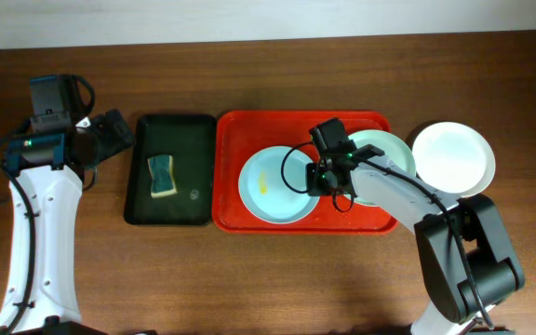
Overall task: Clean dirty plates on tray and stack at the side
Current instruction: 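Grip the pale-green plate rim with the right gripper and tilt it up, then lower the left gripper onto the sponge on the black tray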
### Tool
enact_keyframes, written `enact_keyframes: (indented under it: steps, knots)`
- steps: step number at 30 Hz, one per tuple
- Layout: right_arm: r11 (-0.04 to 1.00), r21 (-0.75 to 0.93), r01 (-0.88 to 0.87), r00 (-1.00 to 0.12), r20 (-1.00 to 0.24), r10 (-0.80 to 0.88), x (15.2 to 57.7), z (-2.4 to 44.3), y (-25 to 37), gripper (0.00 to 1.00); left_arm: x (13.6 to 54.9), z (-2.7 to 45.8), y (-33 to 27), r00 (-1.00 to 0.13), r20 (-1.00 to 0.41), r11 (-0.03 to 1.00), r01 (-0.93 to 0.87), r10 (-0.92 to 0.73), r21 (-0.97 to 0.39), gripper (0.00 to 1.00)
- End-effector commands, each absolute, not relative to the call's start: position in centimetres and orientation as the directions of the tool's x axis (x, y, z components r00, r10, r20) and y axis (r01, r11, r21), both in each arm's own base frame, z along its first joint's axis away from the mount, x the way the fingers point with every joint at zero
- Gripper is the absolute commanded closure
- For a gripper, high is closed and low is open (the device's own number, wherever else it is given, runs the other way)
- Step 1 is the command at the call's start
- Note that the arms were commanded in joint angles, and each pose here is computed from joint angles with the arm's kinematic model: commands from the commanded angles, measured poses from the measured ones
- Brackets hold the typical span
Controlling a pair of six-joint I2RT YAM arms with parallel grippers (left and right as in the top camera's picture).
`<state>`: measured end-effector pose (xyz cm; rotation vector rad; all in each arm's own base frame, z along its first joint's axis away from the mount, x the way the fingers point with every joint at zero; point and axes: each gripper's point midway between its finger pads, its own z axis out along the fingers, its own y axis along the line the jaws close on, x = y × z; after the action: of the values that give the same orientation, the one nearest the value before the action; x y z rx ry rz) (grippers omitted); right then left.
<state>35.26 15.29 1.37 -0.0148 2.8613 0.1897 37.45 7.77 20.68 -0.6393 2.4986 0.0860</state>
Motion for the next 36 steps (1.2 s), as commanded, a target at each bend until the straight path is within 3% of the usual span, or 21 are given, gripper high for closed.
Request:
enact_keyframes:
  steps: [1,17,21,26,28,30,34,36]
  knots:
    - [0.994,0.107,-0.019,-0.965,-0.264,0.010,34.6,2.2,14.8,0.96,37.7,21.5,8.1,-0.713,-0.548,0.876,-0.475,-0.437,-0.080,0.01]
    - [0.997,0.079,-0.013,-0.978,-0.211,0.004,33.3,1.8,14.2,0.96,38.3,21.9,8.2,-0.695,-0.572,0.876,-0.474,-0.436,-0.092,0.01]
    - [0.997,0.078,-0.013,-0.977,-0.212,0.004,33.3,1.8,14.1,0.96,37.4,20.9,3.7,-0.762,-0.434,0.876,-0.389,-0.481,-0.286,0.01]
    - [0.996,0.083,-0.013,-0.977,-0.215,0.005,33.4,1.9,14.2,0.96,35.4,19.8,3.1,-0.804,-0.349,0.874,-0.405,-0.481,-0.269,0.00]
    - [0.996,0.083,-0.013,-0.976,-0.216,0.005,33.4,1.9,14.2,0.96,35.3,19.7,2.6,-0.845,-0.363,0.915,-0.324,-0.394,-0.239,0.08]
    - [0.996,0.083,-0.013,-0.977,-0.215,0.005,33.4,1.9,14.3,0.96,34.8,19.1,1.1,-0.891,-0.347,0.951,-0.231,-0.291,-0.204,0.32]
    - [0.996,0.090,-0.015,-0.976,-0.216,0.005,33.4,1.9,14.4,0.96,34.6,17.3,-1.1,-0.928,-0.316,0.977,-0.158,-0.196,-0.141,0.38]
    - [0.996,0.090,-0.015,-0.976,-0.216,0.005,33.4,1.9,14.4,0.96,34.5,16.1,-1.6,-0.943,-0.299,0.989,-0.134,-0.146,-0.060,0.46]
